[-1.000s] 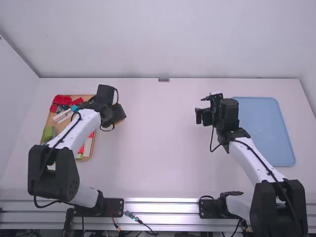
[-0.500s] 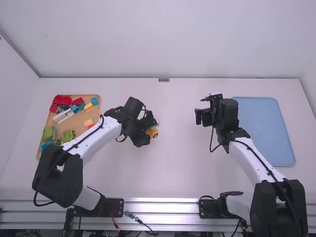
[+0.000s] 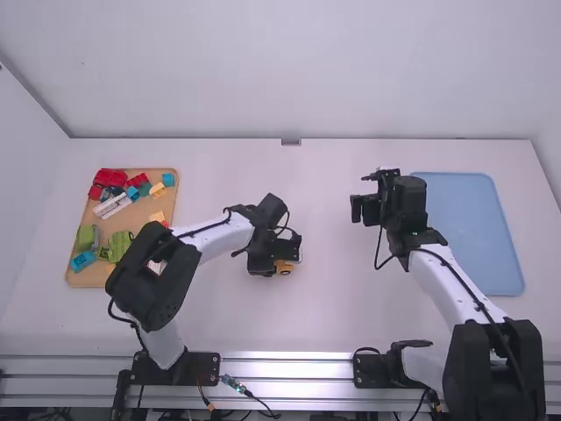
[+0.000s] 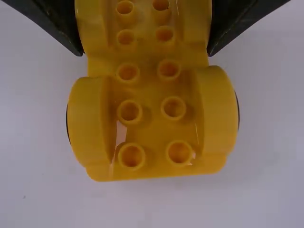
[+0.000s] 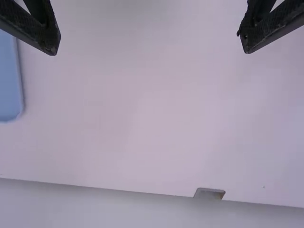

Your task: Assemble lego blocks to make yellow taxi

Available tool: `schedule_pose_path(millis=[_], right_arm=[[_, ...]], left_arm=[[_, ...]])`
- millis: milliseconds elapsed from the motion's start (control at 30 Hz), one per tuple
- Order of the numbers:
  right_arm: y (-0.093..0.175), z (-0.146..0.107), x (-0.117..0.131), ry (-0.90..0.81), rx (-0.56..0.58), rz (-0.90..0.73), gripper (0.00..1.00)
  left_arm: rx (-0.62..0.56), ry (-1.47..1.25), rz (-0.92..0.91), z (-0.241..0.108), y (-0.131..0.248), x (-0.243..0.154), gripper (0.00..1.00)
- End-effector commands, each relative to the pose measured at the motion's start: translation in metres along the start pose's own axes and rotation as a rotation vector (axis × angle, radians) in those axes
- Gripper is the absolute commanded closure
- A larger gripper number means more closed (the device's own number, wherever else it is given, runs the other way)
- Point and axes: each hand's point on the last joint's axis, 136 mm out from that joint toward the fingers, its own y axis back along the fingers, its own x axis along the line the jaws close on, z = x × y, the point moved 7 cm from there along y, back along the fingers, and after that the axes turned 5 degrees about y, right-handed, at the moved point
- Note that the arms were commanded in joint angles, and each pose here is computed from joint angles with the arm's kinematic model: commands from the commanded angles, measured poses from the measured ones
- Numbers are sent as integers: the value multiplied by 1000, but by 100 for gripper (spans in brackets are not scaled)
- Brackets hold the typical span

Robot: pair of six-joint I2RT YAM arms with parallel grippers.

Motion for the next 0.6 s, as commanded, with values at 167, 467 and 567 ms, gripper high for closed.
schedule_pose_path(millis=[167,467,567], right_arm=[[1,8,-2,-21,-16,-4,1],[0,9,5,27,-16,8,1],[0,9,5,26,-16,8,1]], left_arm=[[-8,-27,9,8,-7,8,66],[-33,-20,41,12,-7,13,1],[-33,-35,38,14,-2,14,1]])
